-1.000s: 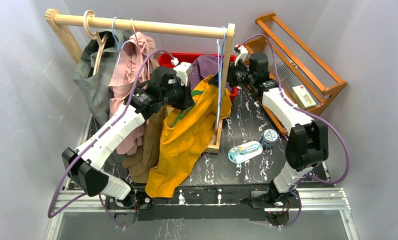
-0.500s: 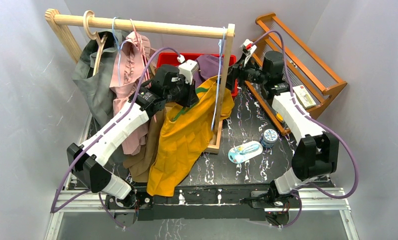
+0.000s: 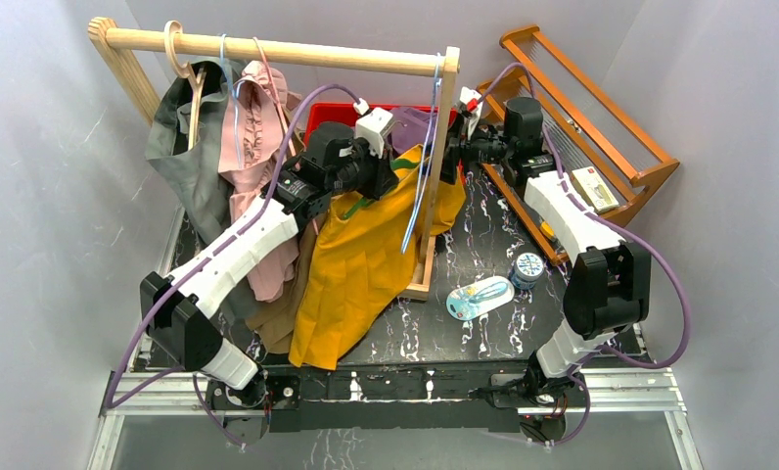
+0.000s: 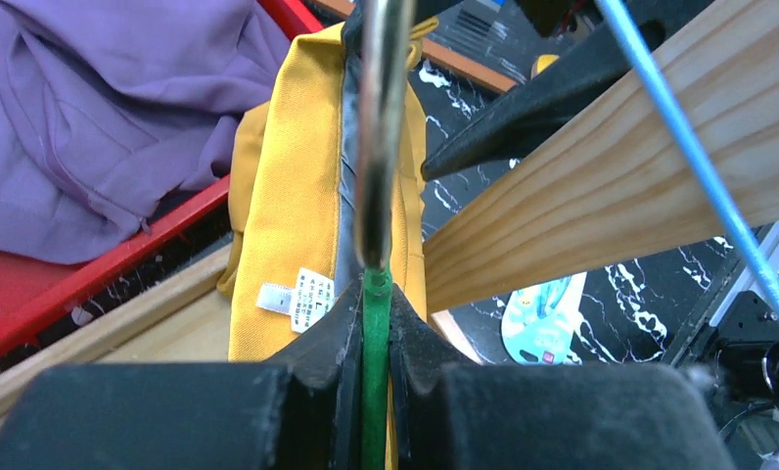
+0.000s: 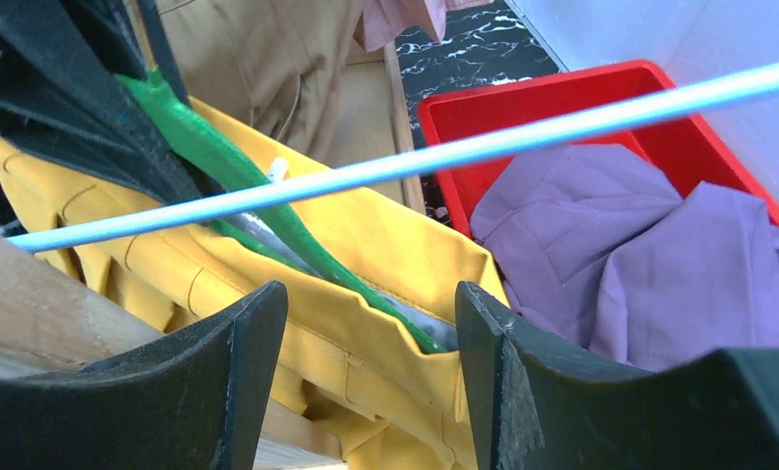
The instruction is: Remove the skirt from the hanger
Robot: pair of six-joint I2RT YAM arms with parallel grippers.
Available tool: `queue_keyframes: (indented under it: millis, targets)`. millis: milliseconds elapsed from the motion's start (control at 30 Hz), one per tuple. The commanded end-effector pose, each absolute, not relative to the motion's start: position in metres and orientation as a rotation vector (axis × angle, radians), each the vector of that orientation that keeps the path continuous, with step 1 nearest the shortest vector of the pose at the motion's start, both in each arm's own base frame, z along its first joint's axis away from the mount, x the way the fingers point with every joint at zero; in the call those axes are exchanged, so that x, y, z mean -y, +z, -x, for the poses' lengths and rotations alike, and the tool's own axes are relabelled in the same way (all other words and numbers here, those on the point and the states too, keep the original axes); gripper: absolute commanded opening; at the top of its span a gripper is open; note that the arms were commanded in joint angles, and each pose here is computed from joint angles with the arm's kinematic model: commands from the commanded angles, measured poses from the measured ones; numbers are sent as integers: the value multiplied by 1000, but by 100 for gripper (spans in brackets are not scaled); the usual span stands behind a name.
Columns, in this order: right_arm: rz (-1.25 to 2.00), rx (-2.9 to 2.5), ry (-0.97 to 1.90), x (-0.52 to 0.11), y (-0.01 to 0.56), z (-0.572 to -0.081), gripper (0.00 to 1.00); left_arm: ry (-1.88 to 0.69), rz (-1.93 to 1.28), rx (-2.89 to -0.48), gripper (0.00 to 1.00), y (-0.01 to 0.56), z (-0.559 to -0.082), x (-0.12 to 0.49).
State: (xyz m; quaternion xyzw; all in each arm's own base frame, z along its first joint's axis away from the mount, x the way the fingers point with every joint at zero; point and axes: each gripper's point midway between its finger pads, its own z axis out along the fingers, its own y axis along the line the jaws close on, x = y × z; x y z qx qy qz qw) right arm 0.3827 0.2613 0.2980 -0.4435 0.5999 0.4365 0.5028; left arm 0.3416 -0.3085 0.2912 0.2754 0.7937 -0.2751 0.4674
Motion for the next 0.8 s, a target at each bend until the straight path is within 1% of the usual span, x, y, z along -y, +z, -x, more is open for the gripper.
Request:
queue_keyframes:
  millis: [0,300,433,600,700,767]
  targets:
    - [1239,-1284,1117,-280,309,-354,71,-764,-660,-1697,0,349,-349,325]
    - [1301,-1146,1085,-283,320,-349,71,-897,-795,-1635,0,350,-326,341]
    - [1333,-1106,1107,-284,318,-342,63,-900,-786,-1634,0,343,-331,345]
    - [1336,-1095,1101,-285,314,-341,60,-938,-779,-1642,0,342,-338,356]
    - [1345,-1077,1106,-287,315,-341,52,-941,-762,-1675,0,339,-343,359]
    - [1352,-1062,1117,-288,317,-339,43,-940,-758,-1694,0,337,-344,359]
